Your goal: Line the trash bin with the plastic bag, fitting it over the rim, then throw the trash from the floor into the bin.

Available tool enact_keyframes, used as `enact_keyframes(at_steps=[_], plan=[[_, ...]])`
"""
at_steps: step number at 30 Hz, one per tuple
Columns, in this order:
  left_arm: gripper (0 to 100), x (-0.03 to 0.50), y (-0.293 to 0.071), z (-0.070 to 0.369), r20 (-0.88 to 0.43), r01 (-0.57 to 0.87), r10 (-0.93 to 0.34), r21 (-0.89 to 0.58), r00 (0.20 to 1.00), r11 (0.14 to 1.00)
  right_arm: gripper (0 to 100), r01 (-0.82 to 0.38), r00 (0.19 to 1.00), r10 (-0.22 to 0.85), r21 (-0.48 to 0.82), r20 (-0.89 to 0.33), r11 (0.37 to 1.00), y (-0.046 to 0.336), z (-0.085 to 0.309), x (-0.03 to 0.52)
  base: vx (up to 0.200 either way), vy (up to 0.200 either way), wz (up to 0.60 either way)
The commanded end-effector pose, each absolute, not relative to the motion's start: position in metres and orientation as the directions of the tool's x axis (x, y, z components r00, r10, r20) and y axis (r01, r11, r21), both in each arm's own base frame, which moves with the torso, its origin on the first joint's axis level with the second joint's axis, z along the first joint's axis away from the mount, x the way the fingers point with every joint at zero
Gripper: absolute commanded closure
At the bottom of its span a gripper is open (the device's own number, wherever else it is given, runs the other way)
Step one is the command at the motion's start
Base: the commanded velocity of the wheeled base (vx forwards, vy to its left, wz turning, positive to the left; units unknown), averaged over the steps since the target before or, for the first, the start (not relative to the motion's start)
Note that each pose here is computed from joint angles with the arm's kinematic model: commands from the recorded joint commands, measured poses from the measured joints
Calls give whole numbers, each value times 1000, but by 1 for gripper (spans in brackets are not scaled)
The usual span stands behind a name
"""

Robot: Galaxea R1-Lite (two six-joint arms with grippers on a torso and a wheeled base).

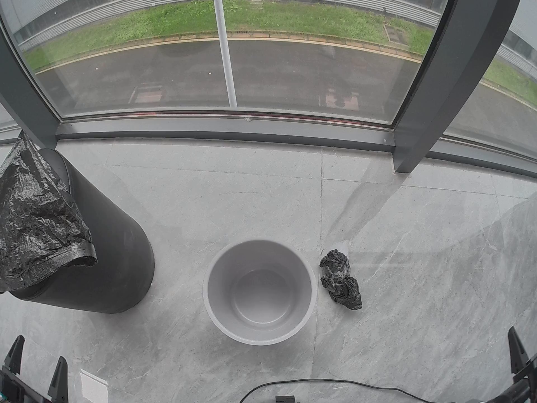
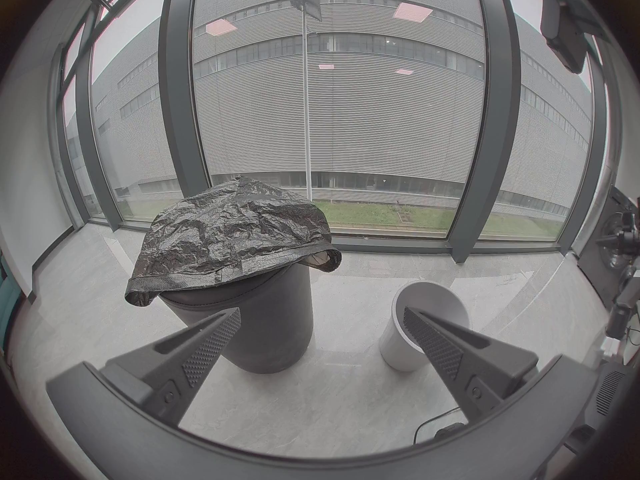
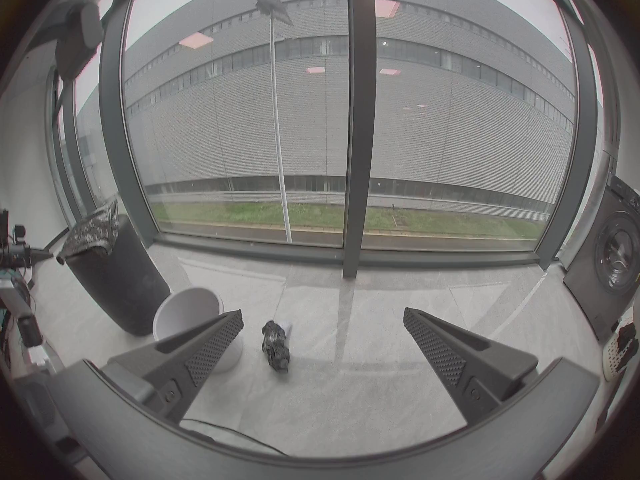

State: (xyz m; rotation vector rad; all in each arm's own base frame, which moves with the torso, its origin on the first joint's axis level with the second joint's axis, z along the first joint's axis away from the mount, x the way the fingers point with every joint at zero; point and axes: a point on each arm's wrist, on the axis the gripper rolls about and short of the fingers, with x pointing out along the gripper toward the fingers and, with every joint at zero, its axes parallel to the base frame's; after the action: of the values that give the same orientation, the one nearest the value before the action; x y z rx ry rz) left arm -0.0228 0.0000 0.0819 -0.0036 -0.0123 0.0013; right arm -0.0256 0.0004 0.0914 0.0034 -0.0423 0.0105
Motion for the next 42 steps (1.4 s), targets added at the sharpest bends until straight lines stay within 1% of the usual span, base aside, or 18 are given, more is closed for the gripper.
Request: enact_keyframes(at_steps=[1, 3, 4, 5, 7, 11, 12, 13, 16, 18, 21, 26, 27, 28, 30, 32, 35, 42], plan=[[0, -26, 0, 98, 72, 5, -2, -48, 997, 999, 0, -36, 989, 28, 53, 148, 998, 0, 186, -29, 0, 0, 0], [0, -35, 1, 154, 166, 44, -17, -160, 986, 986, 0, -39, 992, 35, 28, 124, 999, 1, 201, -19, 0, 0, 0], [0, -36, 1, 158, 171, 47, -18, -166, 985, 985, 0, -40, 992, 37, 25, 121, 999, 1, 202, -18, 0, 0, 0], [0, -35, 2, 195, 159, 61, -29, -200, 987, 978, 0, -68, 993, 66, 19, 99, 998, 1, 214, -5, 0, 0, 0], [0, -33, 2, 214, 119, 55, -38, -139, 992, 989, 0, -98, 991, 95, 35, 92, 995, 2, 222, 11, 0, 0, 0], [0, -12, 1, 217, 9, 42, -43, 75, 999, 996, 0, -175, 981, 169, 60, 98, 983, 7, 236, 52, 0, 0, 0], [0, -10, 1, 218, -2, 44, -44, 96, 999, 994, 0, -183, 979, 176, 60, 102, 981, 8, 237, 56, 0, 0, 0], [0, -4, 0, 218, -29, 52, -48, 159, 998, 986, 0, -205, 974, 197, 60, 110, 977, 11, 240, 68, 0, 0, 0], [0, 8, -1, 221, -75, 85, -67, 275, 995, 958, 0, -250, 964, 242, 63, 108, 966, 17, 241, 87, 0, 0, 0], [0, 22, -2, 224, -116, 126, -90, 352, 989, 928, 0, -294, 954, 286, 82, 93, 952, 24, 240, 100, 0, 0, 0], [0, 42, -4, 225, -154, 149, -88, 452, 984, 879, 0, -316, 948, 308, 98, 83, 944, 32, 239, 118, 0, 0, 0], [0, 73, -5, 225, -204, 163, -38, 643, 978, 748, 0, -276, 961, 271, 104, 60, 956, 37, 230, 141, 0, 0, 0], [0, 73, -5, 225, -204, 163, -38, 643, 978, 748, 0, -276, 961, 271, 104, 60, 956, 37, 230, 141, 0, 0, 0], [0, 84, -4, 226, -195, 148, -6, 721, 981, 677, 0, -246, 969, 243, 107, 44, 963, 37, 226, 147, 0, 0, 0], [0, 92, -4, 225, -205, 153, 3, 740, 979, 655, 0, -239, 971, 237, 107, 35, 965, 38, 224, 150, 0, 0, 0], [0, 108, -5, 223, -233, 169, 12, 738, 972, 653, 0, -238, 971, 235, 121, 32, 964, 38, 224, 151, 0, 0, 0], [0, 122, -1, 218, -256, 154, 61, 738, 965, 657, 0, -238, 971, 235, 151, 38, 959, 38, 225, 151, 0, 0, 0], [0, 128, 3, 202, -301, 162, 104, 736, 948, 657, 0, -237, 971, 234, 156, 40, 959, 37, 225, 150, 0, 0, 0]])
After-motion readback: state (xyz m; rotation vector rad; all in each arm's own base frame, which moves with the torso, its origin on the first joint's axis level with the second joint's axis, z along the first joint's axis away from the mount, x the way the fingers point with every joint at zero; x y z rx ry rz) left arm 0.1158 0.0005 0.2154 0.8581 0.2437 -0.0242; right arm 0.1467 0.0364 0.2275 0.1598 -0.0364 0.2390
